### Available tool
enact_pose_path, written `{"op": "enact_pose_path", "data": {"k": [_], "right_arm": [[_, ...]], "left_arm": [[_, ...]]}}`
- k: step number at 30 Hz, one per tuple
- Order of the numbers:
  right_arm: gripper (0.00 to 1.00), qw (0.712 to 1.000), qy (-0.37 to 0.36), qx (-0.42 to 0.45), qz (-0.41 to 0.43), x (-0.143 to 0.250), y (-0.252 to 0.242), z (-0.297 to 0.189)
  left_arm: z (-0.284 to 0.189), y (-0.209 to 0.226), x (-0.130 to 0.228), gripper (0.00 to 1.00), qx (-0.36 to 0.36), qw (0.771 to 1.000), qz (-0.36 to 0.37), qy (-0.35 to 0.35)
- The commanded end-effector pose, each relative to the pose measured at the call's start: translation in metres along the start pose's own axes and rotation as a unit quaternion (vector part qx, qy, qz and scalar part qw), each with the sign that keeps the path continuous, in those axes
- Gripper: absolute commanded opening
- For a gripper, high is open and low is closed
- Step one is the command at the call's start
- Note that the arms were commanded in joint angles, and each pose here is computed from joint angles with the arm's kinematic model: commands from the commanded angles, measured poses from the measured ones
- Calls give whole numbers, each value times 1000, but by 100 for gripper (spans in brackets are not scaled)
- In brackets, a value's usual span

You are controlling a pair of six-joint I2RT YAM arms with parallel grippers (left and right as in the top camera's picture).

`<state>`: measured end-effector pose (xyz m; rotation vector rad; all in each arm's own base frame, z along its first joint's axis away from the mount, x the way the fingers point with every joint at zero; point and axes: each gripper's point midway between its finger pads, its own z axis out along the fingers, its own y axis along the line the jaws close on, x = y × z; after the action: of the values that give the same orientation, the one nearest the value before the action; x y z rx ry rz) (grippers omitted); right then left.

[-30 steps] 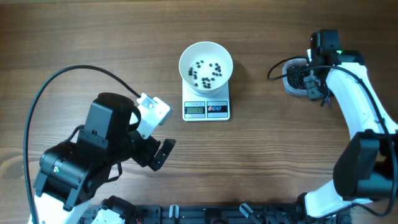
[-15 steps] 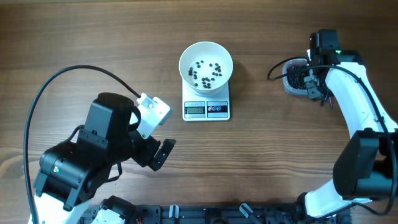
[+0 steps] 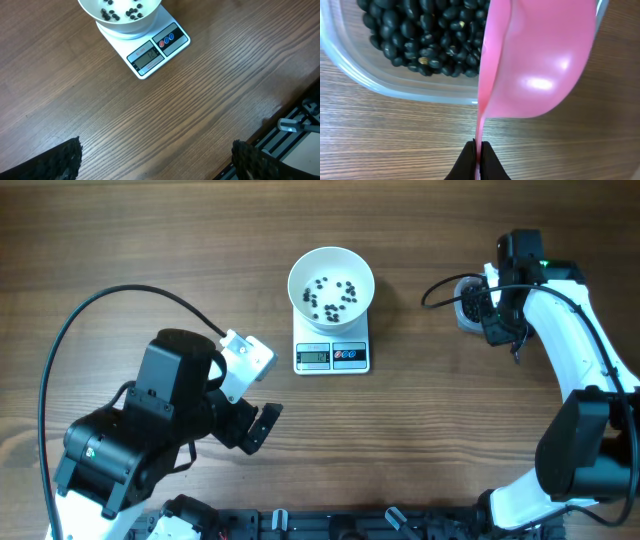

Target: Scoop item into bowl and weigh 150g on scale

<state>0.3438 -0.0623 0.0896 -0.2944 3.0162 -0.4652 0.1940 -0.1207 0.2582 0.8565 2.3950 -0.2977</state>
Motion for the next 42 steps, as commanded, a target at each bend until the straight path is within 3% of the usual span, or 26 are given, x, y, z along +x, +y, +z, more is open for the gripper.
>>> {"op": "enact_pose_path", "data": {"k": [1, 6, 8, 12, 15, 22, 26, 31, 36, 42], "right_arm": [[5, 1000, -8, -14, -3, -7, 6, 5], [5, 1000, -15, -12, -1, -10, 5, 5], [15, 1000, -16, -11, -1, -10, 5, 5], [18, 1000, -16, -11, -1, -10, 4, 5], [28, 1000, -16, -11, -1, -10, 4, 5], [30, 999, -21, -10, 25, -13, 4, 5], [49, 998, -24, -11, 61, -16, 1, -3], [71, 992, -67, -5, 108, -28, -15, -44], [75, 975, -156, -10, 156, -31, -34, -122], [79, 935, -279, -60, 209, -5, -33, -208]], "left_arm": [[-5, 2, -3, 100, -5, 1000, 6, -9], [-5, 2, -3, 100, -5, 1000, 6, -9], [-5, 2, -3, 100, -5, 1000, 6, -9], [-5, 2, -3, 100, -5, 1000, 6, -9], [-5, 2, -3, 100, -5, 1000, 6, -9], [-5, 2, -3, 100, -5, 1000, 6, -9], [-5, 2, -3, 100, -5, 1000, 6, -9], [-5, 2, -3, 100, -5, 1000, 6, -9], [-5, 2, -3, 100, -5, 1000, 6, -9], [-5, 2, -3, 100, -5, 1000, 6, -9]]}}
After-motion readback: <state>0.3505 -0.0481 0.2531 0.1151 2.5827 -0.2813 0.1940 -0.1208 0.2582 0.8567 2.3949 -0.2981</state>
